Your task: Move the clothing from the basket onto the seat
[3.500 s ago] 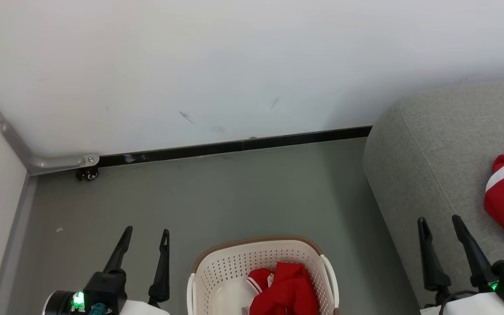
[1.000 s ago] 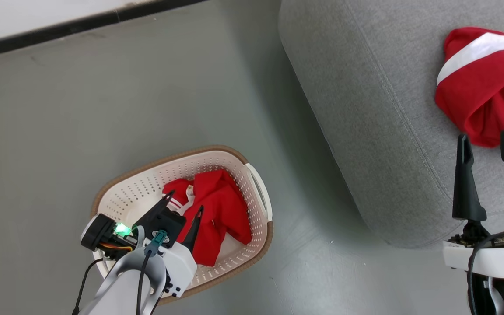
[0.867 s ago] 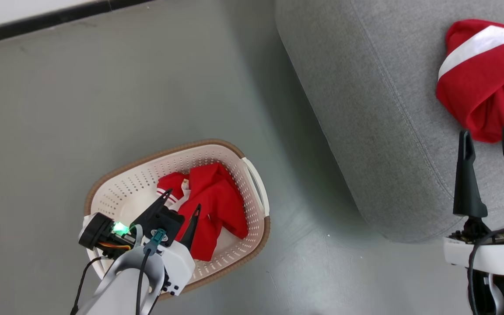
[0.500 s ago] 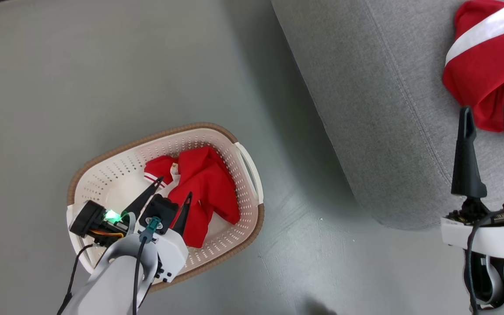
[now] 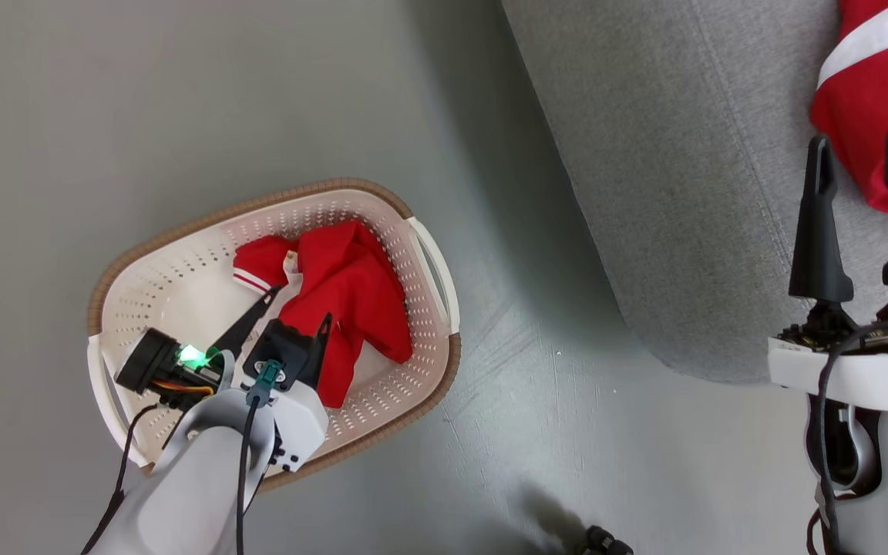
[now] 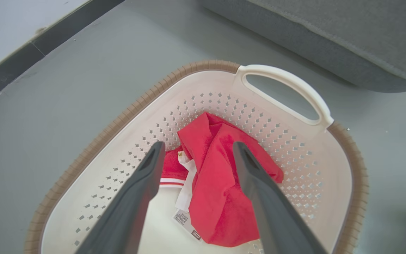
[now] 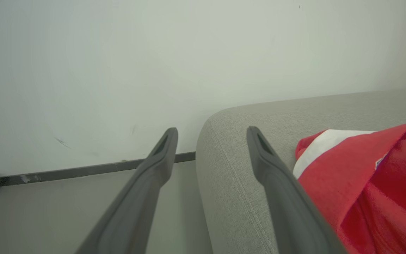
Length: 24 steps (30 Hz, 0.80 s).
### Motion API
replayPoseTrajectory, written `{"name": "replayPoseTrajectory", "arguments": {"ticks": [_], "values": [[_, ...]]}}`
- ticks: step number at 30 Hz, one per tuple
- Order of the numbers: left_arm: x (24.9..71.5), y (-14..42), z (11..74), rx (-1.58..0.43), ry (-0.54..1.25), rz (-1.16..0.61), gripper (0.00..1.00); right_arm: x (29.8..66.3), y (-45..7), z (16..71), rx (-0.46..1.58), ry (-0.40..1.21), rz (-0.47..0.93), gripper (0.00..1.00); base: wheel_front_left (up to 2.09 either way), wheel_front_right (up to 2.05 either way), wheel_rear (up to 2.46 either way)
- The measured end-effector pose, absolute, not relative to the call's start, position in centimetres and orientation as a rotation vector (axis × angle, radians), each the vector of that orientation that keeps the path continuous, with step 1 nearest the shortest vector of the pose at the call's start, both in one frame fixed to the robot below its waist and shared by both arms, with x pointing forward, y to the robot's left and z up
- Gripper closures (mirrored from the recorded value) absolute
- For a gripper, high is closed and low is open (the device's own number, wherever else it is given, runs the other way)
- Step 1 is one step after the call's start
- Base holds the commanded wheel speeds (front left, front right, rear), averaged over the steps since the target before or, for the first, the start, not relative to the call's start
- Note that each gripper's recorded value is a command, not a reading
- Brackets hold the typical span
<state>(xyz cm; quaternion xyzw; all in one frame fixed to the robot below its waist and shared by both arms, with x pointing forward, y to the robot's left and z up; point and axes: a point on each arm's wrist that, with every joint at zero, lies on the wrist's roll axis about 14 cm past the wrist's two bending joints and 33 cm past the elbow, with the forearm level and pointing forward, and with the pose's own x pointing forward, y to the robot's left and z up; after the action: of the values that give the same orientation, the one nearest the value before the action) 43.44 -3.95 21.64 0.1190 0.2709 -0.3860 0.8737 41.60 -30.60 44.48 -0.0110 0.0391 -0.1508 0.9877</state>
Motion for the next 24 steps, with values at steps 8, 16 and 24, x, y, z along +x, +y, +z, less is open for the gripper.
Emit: {"name": "replayPoseTrajectory", "arguments": {"ticks": [8,16,24], "values": [[43.4,-4.2,19.9,0.257,0.584,-0.822,0.0,43.0,-30.6,43.0,-0.014,0.099,-0.294,0.0,0.0,0.0,0.0],[42.5,-4.6,18.5,0.279,0.601,-0.86,0.0,44.4,-30.2,42.0,-0.01,0.106,-0.273,0.0,0.0,0.0,0.0],[41.6,-4.7,17.0,0.289,0.635,-0.882,0.0,45.8,-29.6,40.8,-0.007,0.123,-0.246,0.0,0.0,0.0,0.0]]}}
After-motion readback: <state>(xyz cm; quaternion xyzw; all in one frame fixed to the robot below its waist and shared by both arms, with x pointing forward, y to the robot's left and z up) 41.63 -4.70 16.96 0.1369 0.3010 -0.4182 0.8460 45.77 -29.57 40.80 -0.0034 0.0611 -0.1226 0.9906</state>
